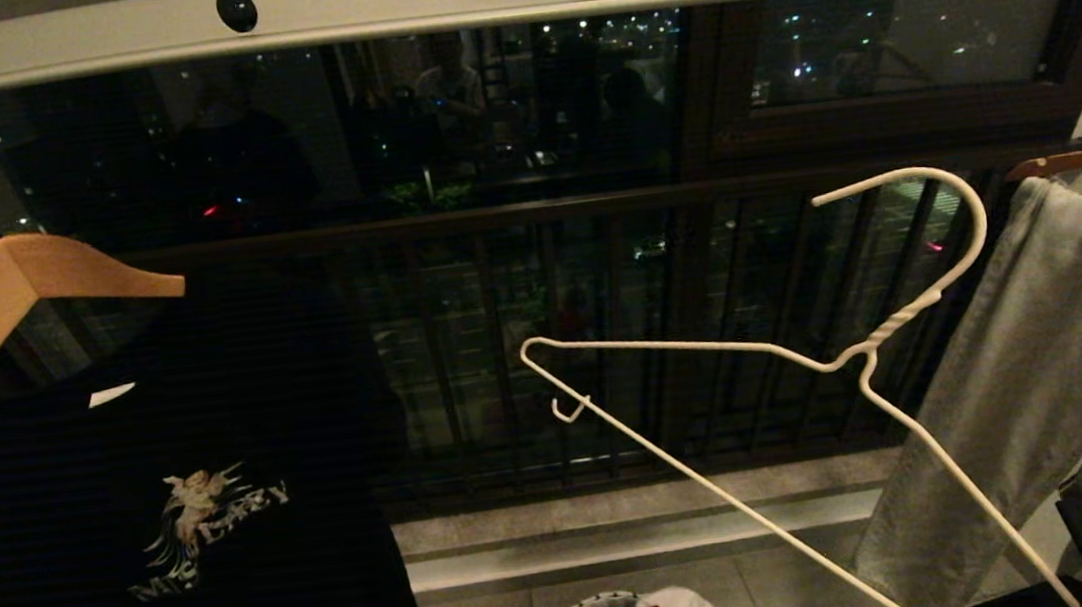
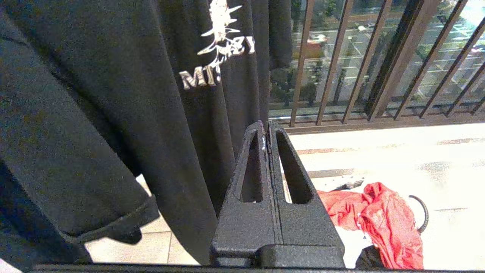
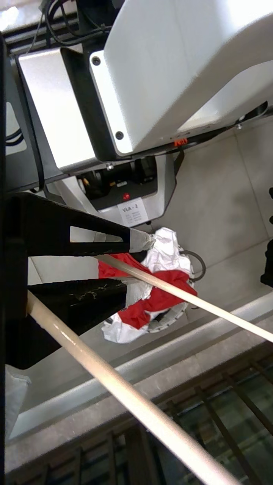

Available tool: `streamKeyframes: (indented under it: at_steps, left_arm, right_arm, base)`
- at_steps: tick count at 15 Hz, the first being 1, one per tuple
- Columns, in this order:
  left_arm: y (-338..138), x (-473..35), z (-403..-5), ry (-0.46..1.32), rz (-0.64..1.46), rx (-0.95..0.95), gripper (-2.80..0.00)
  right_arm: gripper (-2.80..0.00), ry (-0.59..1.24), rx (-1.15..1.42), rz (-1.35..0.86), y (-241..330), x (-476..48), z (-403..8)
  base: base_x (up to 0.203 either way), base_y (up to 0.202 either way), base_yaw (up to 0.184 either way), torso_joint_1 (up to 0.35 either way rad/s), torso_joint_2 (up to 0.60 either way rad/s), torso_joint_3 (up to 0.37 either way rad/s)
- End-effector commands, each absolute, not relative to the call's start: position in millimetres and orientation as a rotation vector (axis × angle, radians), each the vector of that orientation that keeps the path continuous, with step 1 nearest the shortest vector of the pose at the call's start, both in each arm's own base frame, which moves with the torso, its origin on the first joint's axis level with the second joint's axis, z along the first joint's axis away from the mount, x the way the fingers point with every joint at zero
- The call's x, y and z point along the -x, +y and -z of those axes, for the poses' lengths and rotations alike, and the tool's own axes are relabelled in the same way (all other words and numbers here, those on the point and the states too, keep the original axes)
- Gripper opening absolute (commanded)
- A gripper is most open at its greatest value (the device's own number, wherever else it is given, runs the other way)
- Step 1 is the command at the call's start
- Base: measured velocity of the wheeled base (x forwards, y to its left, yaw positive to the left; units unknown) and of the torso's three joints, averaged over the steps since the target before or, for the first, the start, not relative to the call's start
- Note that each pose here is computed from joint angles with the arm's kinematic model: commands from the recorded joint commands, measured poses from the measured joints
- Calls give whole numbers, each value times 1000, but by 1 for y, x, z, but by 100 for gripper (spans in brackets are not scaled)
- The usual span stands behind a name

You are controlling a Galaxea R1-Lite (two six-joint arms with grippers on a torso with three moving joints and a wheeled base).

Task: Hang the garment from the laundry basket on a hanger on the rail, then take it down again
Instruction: Pick up the clothes rack on the clothesline, then pick up clothes from the basket

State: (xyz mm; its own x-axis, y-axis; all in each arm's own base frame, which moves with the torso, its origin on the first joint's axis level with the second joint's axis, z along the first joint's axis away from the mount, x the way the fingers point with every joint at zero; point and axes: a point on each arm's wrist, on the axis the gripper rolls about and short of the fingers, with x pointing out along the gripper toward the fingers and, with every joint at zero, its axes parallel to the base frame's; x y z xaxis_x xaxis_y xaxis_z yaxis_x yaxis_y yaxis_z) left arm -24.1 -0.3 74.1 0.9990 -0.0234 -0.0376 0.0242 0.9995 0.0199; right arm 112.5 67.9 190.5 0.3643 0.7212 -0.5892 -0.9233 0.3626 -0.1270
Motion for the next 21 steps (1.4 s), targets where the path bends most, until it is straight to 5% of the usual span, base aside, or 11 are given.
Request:
streamKeyframes:
  at_steps: [1,21]
  left_arm:
    - [0,24,-74,36,23,-21,-280]
    - [0,24,-74,37,25,-21,-280]
  right_arm:
    - [-280,502,487,-1117,69,-115,-187]
    - [-280,452,445,-1000,63,-137,-192]
  base:
    - [0,0,0,0,0,0]
    - [0,0,0,-11,22,13]
